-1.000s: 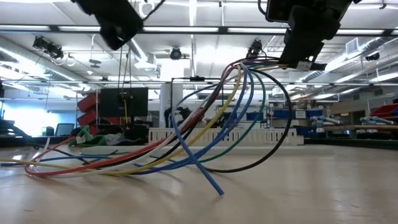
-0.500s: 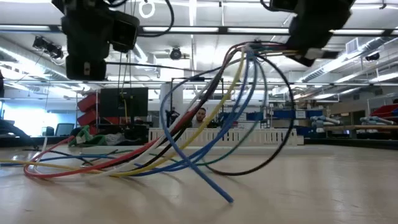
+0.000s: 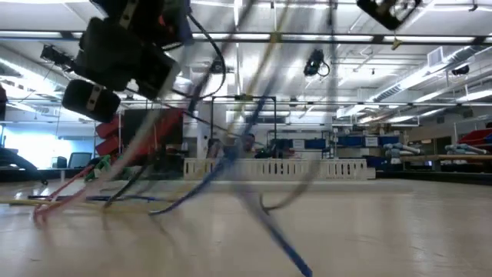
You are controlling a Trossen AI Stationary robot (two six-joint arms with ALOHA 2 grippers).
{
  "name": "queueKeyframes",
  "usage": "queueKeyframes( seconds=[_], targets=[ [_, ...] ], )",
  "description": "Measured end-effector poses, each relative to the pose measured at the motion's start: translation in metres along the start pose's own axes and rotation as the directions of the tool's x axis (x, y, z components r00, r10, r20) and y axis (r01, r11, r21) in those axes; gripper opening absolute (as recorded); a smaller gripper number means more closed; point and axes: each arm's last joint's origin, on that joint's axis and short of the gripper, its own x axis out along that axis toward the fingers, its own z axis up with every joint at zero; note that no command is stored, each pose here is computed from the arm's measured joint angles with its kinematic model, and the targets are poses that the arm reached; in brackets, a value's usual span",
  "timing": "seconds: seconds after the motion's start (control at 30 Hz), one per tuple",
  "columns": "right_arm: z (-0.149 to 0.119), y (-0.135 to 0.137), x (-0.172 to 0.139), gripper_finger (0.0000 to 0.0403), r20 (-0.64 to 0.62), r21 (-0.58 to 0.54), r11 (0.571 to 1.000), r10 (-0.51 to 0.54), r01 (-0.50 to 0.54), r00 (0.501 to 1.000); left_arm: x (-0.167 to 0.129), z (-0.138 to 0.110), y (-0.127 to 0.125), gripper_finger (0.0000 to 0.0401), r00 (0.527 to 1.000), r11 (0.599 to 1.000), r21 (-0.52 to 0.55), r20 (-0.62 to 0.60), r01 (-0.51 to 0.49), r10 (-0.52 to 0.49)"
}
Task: Ziptie cables
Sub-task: Wrap the black zip tie around the cables
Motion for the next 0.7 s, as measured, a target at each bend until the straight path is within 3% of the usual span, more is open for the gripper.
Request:
queueKeyframes(
  seconds=[0.23, 0.43, 0.57, 0.7],
  targets=[
    [0.013, -0.014, -0.005, 0.0, 0.048, -0.005, 0.998, 0.056, -0.056, 0.997, 0.013, 0.033, -0.016, 0.0, 0.997, 0.995, 0.099, -0.073, -0.005, 0.013],
    [0.027, -0.019, -0.012, 0.0, 0.114, -0.093, 0.983, 0.167, -0.157, 0.979, 0.024, 0.058, -0.026, 0.0, 0.983, 0.983, 0.174, -0.164, -0.049, 0.078],
    [0.023, -0.031, -0.014, 0.0, 0.06, -0.053, 0.995, 0.09, -0.087, 0.994, 0.037, 0.073, -0.026, 0.0, 0.961, 0.971, 0.227, -0.244, -0.074, 0.13],
    [0.013, -0.047, -0.017, 0.0, -0.036, 0.021, 0.998, -0.066, 0.067, 0.997, 0.041, 0.081, -0.024, 0.0, 0.924, 0.942, 0.306, -0.303, -0.139, 0.235]
  ],
)
